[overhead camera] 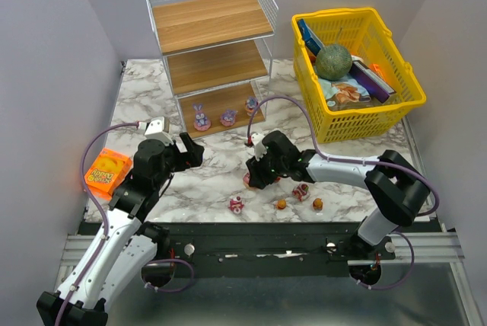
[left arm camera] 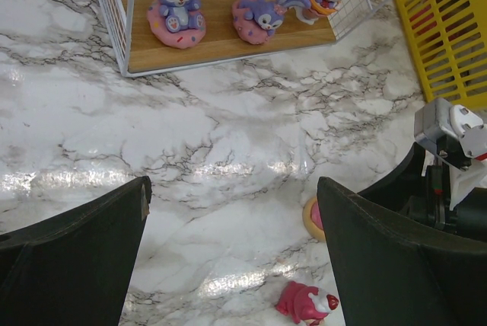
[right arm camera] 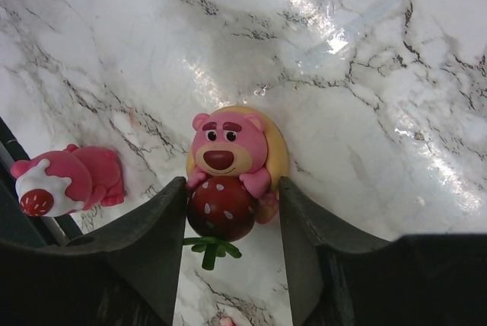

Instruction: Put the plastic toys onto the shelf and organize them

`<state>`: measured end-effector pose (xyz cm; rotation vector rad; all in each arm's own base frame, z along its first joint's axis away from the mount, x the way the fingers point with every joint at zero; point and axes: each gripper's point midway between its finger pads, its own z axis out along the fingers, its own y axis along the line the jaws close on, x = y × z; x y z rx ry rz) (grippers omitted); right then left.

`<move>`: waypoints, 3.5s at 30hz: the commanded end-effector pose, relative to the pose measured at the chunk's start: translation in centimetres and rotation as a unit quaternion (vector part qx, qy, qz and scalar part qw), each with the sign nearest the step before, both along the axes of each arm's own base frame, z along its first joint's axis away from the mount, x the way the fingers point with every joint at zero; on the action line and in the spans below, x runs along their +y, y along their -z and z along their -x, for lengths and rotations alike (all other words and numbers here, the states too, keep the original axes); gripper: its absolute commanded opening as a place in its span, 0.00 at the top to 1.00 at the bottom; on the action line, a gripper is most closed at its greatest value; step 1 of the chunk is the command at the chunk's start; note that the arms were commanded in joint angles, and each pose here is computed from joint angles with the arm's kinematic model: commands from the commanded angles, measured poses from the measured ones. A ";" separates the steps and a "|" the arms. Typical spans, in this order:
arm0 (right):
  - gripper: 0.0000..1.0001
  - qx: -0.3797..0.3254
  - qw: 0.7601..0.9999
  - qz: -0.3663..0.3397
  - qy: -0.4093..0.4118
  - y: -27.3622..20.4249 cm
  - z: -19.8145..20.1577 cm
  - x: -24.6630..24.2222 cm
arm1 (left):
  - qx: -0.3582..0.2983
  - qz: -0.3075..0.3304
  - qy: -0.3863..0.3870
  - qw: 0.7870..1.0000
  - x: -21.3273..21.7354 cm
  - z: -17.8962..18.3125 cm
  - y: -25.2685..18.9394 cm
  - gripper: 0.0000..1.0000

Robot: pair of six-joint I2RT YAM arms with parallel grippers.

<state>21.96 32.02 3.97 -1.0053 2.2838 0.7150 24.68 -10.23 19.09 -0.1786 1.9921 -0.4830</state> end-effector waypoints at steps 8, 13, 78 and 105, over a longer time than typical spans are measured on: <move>0.99 -0.014 0.998 -0.030 0.044 -4.1 -1.6 1.4 | -0.018 -0.008 -0.007 1.000 0.4 -0.2 -0.6 0.01; 0.99 -0.021 0.996 -0.051 0.077 -8.1 -2.9 2.2 | -0.019 -0.010 -0.011 1.000 0.6 -0.3 -0.6 0.01; 0.91 -0.316 0.913 -0.011 0.257 -27.0 -25.4 0.5 | -0.021 -0.034 -0.061 0.997 2.8 0.0 -0.9 0.01; 0.62 -0.315 0.909 -0.011 0.271 -27.0 -26.1 0.0 | -0.018 -0.037 -0.061 0.997 2.8 -0.1 -0.9 0.01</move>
